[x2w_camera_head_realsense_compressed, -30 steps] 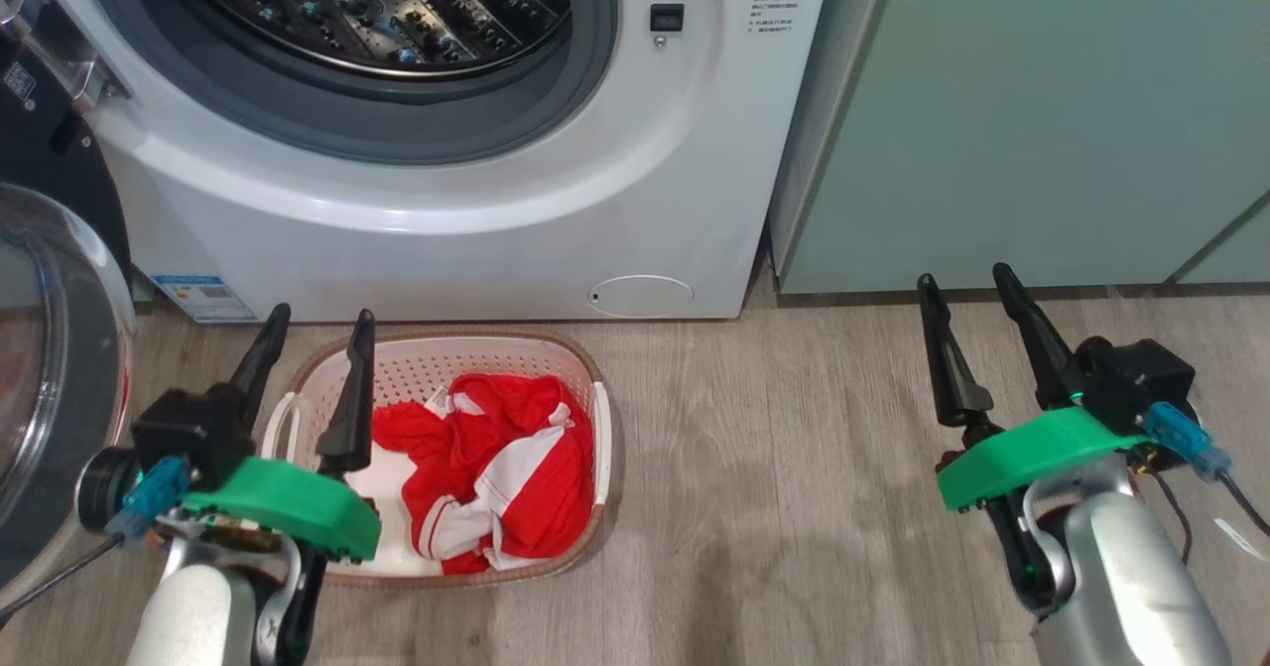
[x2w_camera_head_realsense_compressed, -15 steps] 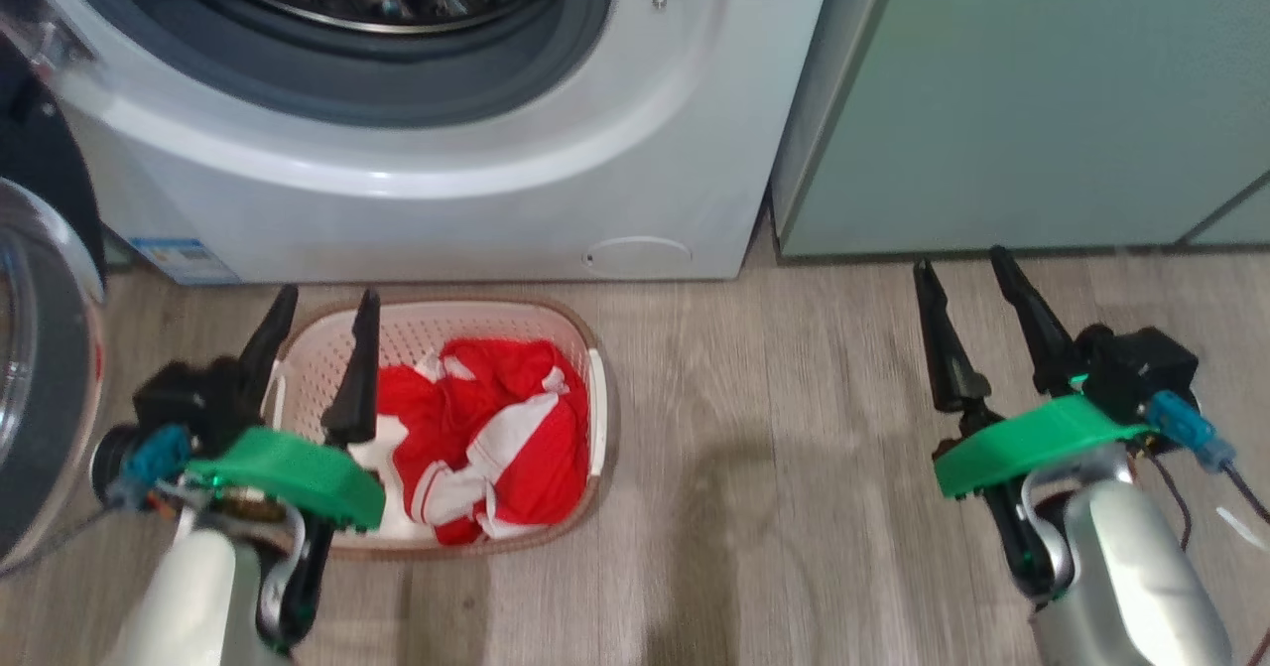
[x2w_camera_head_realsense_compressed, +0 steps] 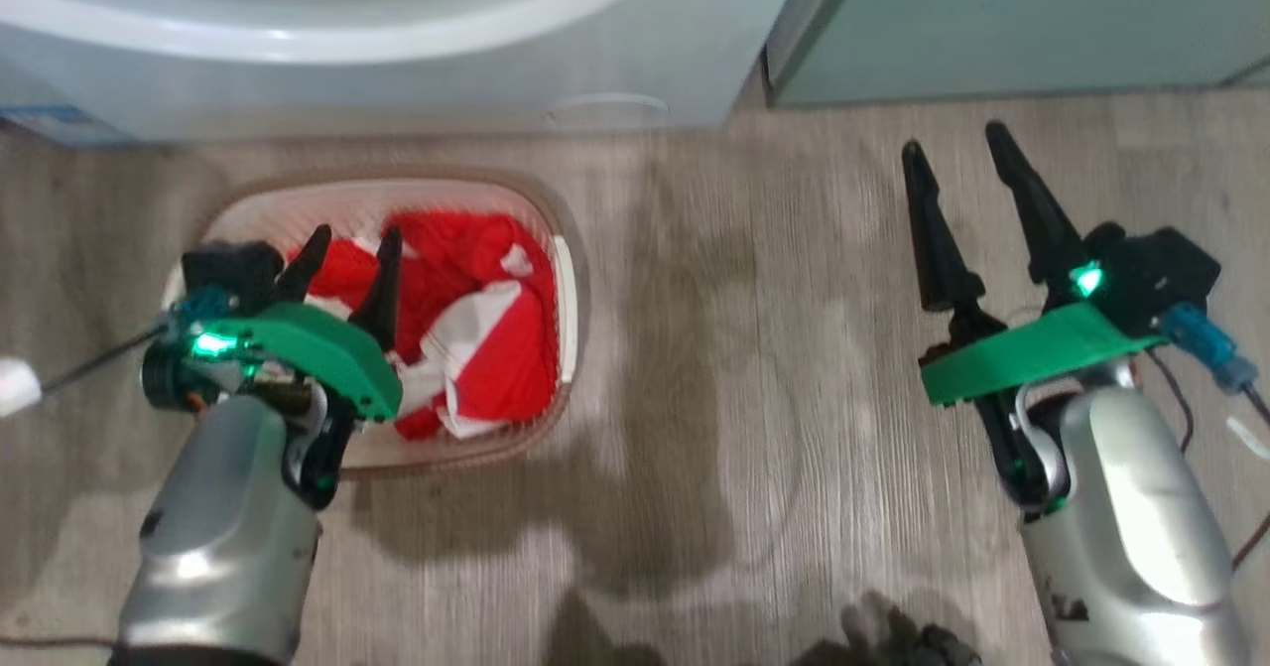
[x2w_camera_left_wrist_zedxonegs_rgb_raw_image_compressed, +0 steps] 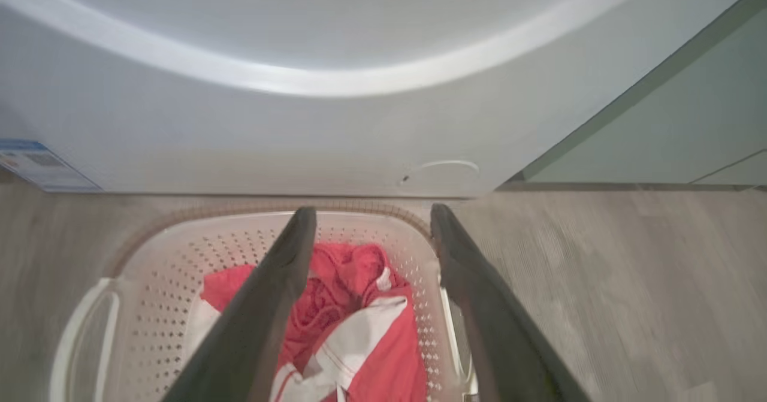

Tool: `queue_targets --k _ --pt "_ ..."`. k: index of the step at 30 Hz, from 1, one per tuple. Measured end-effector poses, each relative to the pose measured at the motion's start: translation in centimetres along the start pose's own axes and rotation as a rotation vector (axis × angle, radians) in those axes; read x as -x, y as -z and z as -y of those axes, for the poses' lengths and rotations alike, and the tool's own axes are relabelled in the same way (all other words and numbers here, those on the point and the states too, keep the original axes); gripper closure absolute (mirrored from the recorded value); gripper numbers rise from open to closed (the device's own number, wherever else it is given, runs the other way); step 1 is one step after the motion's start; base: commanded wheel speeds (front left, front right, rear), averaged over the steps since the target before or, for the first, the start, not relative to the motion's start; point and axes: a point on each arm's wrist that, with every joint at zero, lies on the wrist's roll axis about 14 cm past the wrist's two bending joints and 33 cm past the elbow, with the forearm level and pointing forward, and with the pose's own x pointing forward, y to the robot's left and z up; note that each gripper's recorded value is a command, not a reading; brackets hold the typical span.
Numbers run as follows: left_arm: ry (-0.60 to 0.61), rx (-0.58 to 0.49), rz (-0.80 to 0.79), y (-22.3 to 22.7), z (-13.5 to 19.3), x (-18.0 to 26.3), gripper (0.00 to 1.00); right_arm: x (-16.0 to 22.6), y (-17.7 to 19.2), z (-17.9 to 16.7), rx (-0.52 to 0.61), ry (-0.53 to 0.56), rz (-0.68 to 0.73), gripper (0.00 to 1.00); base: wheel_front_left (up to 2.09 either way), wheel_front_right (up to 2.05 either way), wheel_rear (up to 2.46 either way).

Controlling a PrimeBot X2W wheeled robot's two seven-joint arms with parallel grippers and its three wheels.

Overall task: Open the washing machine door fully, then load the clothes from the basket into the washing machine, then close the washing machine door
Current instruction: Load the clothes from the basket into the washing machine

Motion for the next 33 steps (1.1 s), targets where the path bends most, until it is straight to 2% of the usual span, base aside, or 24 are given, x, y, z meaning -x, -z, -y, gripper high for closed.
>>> queue_targets --k 6,14,23,33 --pt "0.008 0.065 -0.243 7.8 0.0 -3.9 0.00 -2.4 3.0 1.3 0.006 0.013 -0.040 0.00 0.00 0.00 0.00" --pt "0.032 0.147 -0.479 15.9 1.0 -5.2 0.00 -3.8 6.9 2.4 0.008 0.022 -0.105 0.00 0.00 0.00 0.00" --pt "0.069 0.172 -0.642 21.8 1.2 -6.1 0.00 -4.1 10.5 3.9 0.020 0.043 -0.166 0.00 0.00 0.00 0.00" --pt "0.088 0.180 -0.744 26.5 0.6 -7.1 0.00 -3.6 13.6 5.1 0.035 0.059 -0.225 0.00 0.00 0.00 0.00"
